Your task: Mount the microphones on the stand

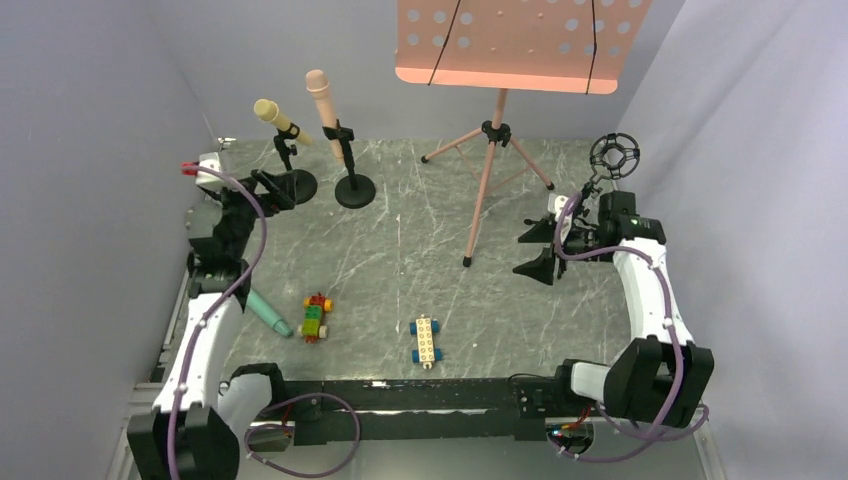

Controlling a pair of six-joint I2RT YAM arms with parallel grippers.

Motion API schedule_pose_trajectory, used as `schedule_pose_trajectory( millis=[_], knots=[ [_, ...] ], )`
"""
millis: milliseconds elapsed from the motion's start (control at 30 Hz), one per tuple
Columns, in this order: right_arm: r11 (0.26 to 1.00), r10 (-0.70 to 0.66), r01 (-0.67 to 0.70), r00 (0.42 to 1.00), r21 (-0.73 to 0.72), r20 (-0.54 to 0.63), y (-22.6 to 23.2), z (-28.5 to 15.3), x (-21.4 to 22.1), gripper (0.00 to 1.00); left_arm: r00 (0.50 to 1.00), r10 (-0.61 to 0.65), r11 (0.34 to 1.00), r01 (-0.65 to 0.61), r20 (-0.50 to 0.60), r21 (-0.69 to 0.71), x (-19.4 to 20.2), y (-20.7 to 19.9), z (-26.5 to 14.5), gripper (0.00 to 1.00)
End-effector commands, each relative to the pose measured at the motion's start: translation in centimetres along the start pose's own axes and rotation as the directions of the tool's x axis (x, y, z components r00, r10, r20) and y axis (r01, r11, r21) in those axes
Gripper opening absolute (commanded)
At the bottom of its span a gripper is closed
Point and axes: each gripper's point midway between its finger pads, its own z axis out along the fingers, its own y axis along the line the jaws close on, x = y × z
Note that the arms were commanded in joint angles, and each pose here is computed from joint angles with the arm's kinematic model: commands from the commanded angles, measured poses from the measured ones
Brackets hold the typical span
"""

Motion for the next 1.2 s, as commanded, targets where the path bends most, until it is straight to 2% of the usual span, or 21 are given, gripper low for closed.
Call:
schedule_pose_trajectory(
  millis=[0,100,167,233,333,433,567,667,767,900,1033,1167],
  knots=[
    [0.992,-0.081,0.075,0.995,0.099,0.061,-1.4,-2.0,-5.1,0.76,0.976,-0.002,0.988,0.035,-0.217,0.149,0.1,-3.8,-4.4,0.99],
    [0.982,-0.054,0.049,0.998,0.184,0.024,-2.1,-3.4,-7.2,0.77,0.950,0.096,0.975,-0.030,-0.298,0.219,1.2,-4.7,-6.7,0.99],
    [0.967,-0.035,0.033,0.999,0.254,0.004,-2.6,-4.5,-8.8,0.78,0.930,0.113,0.982,-0.052,-0.351,0.179,3.2,-3.6,-8.2,0.99],
    [0.939,0.003,-0.004,1.000,0.344,0.005,-3.4,-5.8,-10.2,0.79,0.937,0.110,0.988,-0.066,-0.333,0.140,4.5,-2.5,-9.0,0.99],
    [0.867,0.092,-0.117,0.993,0.484,0.076,-4.5,-7.6,-12.4,0.85,0.950,0.115,0.988,-0.079,-0.290,0.136,5.8,-2.0,-9.9,0.99],
    [0.798,0.176,-0.248,0.967,0.549,0.182,-4.9,-8.6,-13.3,0.91,0.941,0.136,0.989,-0.108,-0.310,0.105,6.4,-1.1,-10.3,0.99],
    [0.697,0.261,-0.416,0.906,0.584,0.334,-6.7,-10.1,-12.9,0.94,0.934,0.171,0.984,-0.143,-0.313,0.110,5.6,-1.4,-10.2,0.99],
    [0.567,0.307,-0.526,0.849,0.634,0.430,-8.5,-12.2,-11.2,0.96,0.931,0.166,0.983,-0.127,-0.326,0.135,5.9,-1.9,-10.1,0.99],
    [0.464,0.326,-0.574,0.819,0.675,0.472,-9.7,-13.8,-9.2,0.96,0.927,0.160,0.983,-0.117,-0.339,0.144,6.2,-2.1,-10.2,0.99],
    [0.372,0.325,-0.612,0.790,0.698,0.519,-10.5,-14.5,-7.3,0.95,0.927,0.158,0.983,-0.117,-0.339,0.140,6.3,-2.0,-10.3,0.99],
    [0.367,0.339,-0.590,0.805,0.719,0.488,-11.5,-14.0,-4.5,0.95,0.928,0.155,0.984,-0.113,-0.340,0.141,6.4,-2.0,-10.2,0.99],
    [0.454,0.323,-0.518,0.854,0.725,0.408,-12.1,-12.9,-2.6,0.95,0.928,0.155,0.984,-0.113,-0.340,0.141,6.4,-2.0,-10.2,0.99]
  ],
)
